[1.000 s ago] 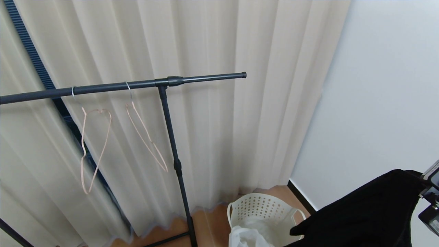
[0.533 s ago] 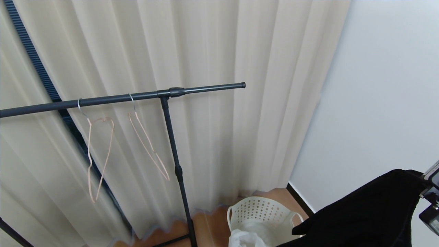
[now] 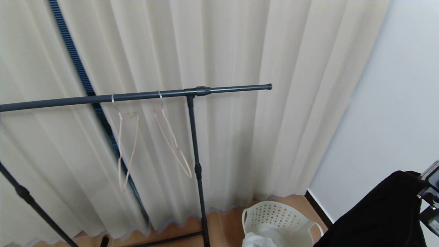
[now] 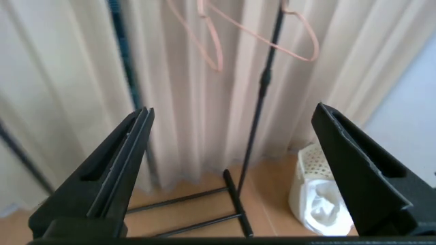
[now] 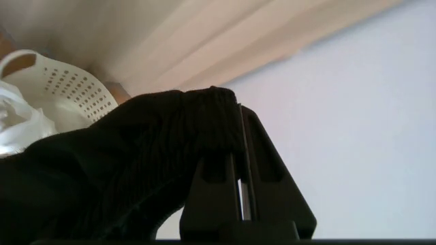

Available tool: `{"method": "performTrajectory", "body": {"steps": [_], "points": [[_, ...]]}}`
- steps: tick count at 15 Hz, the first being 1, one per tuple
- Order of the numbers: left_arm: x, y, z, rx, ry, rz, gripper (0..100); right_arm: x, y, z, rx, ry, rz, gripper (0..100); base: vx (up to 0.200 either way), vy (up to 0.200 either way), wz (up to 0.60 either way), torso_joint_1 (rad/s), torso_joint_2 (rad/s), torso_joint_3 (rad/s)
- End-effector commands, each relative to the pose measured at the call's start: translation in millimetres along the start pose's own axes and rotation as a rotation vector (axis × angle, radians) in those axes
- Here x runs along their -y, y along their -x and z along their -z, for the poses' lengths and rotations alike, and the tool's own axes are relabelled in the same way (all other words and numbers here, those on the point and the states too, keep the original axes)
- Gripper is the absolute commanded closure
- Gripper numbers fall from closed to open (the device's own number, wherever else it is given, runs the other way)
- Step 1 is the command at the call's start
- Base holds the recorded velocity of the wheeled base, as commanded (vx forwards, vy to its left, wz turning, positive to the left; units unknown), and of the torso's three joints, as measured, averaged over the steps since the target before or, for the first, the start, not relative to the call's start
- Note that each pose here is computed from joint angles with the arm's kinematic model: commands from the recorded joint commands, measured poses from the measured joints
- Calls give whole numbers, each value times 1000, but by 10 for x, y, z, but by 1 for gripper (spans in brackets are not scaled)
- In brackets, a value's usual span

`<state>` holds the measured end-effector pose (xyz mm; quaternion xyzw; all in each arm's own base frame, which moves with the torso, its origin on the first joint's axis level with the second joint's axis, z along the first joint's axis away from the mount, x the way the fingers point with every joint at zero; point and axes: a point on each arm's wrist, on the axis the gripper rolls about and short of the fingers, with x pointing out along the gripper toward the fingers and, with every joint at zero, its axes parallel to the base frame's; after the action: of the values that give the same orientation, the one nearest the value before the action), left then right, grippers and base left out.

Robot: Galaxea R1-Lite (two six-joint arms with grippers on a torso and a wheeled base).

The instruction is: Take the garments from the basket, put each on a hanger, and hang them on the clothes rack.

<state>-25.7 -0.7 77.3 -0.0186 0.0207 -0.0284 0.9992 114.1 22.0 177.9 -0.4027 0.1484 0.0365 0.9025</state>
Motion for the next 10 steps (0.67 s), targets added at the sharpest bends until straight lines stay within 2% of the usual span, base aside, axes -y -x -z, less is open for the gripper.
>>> {"method": "performTrajectory", "body": {"steps": [1,4,5,10], "points": [[0,0,0,-1,0,2,0,-4,0,4,0,1,-1,100,0,0,0,0,0,0],[0,0,0,-1,2,2,0,-4,-3,2,1,0,0,100,0,0,0,0,0,0],[0,0,0,-1,2,2,0,-5,0,5,1,0,0,100,-200,0,0,2,7,-2],[0,0,0,-1,2,2,0,0,3,1,4,-1,3,100,-200,200,0,1,1,2]]}}
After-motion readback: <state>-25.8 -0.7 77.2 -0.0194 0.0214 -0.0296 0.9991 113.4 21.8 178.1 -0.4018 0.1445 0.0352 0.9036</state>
